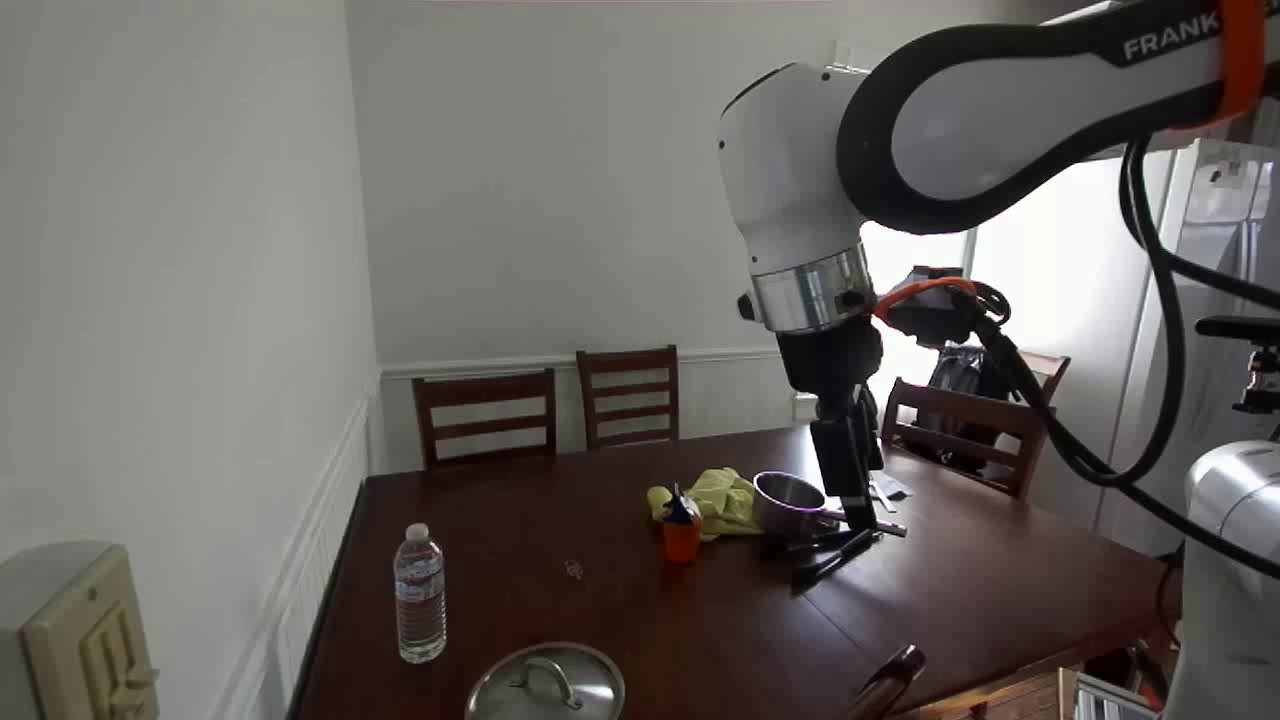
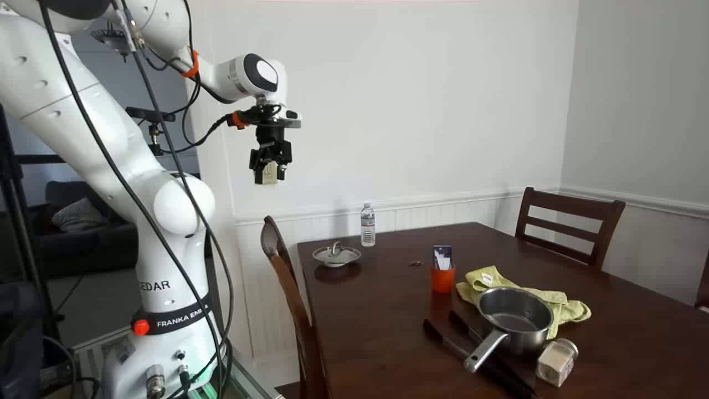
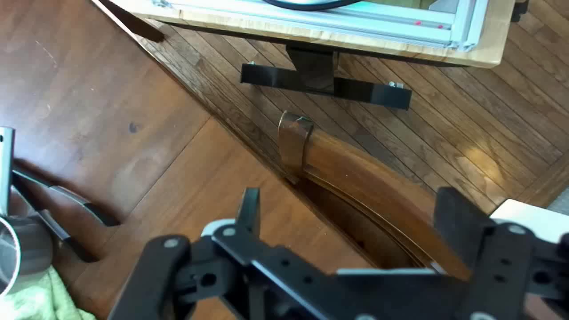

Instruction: Pick up the silver pot lid and use it to push the key on the table to the right, put the silver pot lid on the table

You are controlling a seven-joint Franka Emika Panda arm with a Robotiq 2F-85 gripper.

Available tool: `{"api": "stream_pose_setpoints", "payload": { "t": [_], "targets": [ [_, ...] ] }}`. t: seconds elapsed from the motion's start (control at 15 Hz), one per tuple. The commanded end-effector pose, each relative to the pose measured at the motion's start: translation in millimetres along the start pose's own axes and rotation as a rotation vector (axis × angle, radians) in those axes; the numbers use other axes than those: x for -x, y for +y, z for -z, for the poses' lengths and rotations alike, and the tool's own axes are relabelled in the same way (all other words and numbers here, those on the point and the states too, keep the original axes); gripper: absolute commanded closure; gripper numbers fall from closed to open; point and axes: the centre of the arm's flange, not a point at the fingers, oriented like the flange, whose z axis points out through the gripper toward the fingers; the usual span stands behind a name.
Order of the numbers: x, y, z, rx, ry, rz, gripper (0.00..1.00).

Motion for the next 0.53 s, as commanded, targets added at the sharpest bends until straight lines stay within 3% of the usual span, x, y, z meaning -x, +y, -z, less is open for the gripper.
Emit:
{"api": "stream_pose_setpoints", "payload": {
  "t": [0.0, 0.4, 0.47],
  "targets": [
    [0.0, 0.0, 0.0, 0.0, 0.0, 0.0, 0.0],
    [0.0, 0.0, 0.0, 0.0, 0.0, 0.0, 0.0],
    [-15.0, 14.0, -2.2, -0.029, -0.027, -0.014, 0.0]
  ]
}}
